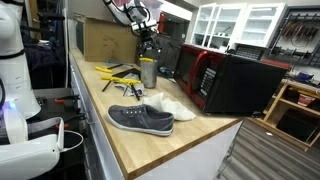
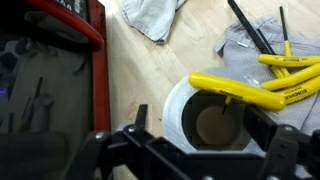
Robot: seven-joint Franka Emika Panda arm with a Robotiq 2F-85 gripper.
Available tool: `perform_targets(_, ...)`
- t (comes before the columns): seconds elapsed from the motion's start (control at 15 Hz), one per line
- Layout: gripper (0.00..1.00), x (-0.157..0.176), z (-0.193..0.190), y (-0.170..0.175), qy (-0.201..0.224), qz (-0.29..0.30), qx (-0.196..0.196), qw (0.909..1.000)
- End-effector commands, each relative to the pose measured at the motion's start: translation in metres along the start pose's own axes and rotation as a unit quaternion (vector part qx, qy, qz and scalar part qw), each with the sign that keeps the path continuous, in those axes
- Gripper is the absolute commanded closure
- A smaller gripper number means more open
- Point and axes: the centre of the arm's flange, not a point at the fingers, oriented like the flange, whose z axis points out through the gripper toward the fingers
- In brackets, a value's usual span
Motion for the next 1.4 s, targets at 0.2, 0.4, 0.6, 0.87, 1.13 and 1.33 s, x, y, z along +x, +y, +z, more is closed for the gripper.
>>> perform_targets(0.2, 0.34, -0.026, -0.01, -0.036, 0.018, 0.024, -0.046, 0.9985)
perform_targets(0.4, 0.6, -0.026, -0.017, -0.046, 0.002, 0.032, -0.108, 0.9936)
perform_targets(0.6, 0.81, -0.023, -0.027, -0.06, -0.01, 0.036, -0.169, 0.9848)
perform_targets(0.87, 0.98, -0.026, -0.044, -0.085, 0.01, 0.045, -0.179, 0.9828)
perform_targets(1.13, 0.66, -0.045, -0.059, -0.1, 0.05, 0.053, -0.129, 0.9889)
perform_targets(1.33, 0.44, -0.063, -0.068, -0.106, 0.098, 0.061, -0.055, 0.9917)
